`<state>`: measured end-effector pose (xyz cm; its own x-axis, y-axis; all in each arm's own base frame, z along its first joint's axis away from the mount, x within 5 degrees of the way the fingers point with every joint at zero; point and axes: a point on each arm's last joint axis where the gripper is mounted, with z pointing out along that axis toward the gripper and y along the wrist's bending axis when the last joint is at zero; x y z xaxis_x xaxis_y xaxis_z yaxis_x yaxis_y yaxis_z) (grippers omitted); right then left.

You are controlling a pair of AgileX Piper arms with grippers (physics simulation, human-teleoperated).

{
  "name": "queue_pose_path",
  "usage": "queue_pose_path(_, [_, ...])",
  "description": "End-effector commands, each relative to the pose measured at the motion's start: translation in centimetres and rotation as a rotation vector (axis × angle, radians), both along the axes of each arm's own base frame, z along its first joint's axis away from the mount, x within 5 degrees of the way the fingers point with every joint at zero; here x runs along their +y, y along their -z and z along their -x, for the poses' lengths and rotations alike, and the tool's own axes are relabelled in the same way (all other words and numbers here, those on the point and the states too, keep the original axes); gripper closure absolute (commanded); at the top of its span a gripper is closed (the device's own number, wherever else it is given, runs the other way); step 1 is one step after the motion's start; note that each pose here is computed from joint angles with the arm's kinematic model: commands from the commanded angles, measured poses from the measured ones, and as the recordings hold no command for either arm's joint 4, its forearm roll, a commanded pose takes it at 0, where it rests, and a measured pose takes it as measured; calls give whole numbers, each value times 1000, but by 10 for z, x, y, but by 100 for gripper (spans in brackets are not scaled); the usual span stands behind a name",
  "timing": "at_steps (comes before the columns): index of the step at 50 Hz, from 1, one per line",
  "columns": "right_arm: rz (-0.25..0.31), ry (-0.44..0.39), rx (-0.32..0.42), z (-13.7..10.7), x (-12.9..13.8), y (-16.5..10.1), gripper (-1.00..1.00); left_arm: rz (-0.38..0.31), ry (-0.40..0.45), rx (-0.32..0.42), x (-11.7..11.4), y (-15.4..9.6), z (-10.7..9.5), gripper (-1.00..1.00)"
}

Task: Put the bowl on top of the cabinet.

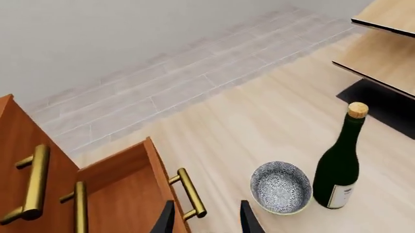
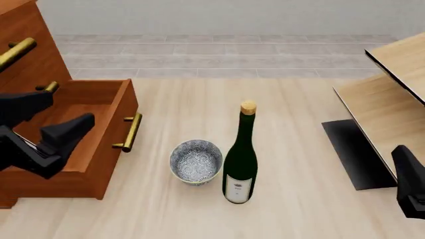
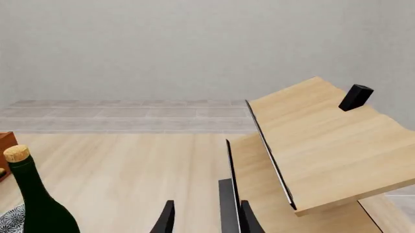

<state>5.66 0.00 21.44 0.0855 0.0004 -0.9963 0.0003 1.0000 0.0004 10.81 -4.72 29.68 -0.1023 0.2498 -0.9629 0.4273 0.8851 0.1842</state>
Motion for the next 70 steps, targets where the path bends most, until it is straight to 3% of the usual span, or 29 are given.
queue_pose_path(1, [0, 0, 0, 0, 0, 0, -100, -43, 78, 0, -9, -6, 0, -100])
queue_pose_path(6, [0, 0, 0, 0, 0, 0, -100, -37, 99, 35, -15, -5, -4, -100])
queue_pose_path(18, [0, 0, 0, 0, 0, 0, -100, -66, 149, 35, -24, -7, -8, -100])
queue_pose_path(54, [0, 0, 0, 0, 0, 0, -100, -134, 255, 158, -62, 30, -33, -100])
queue_pose_path(70, [0, 0, 0, 0, 0, 0, -100, -165, 297, 181, -81, 30, -45, -100])
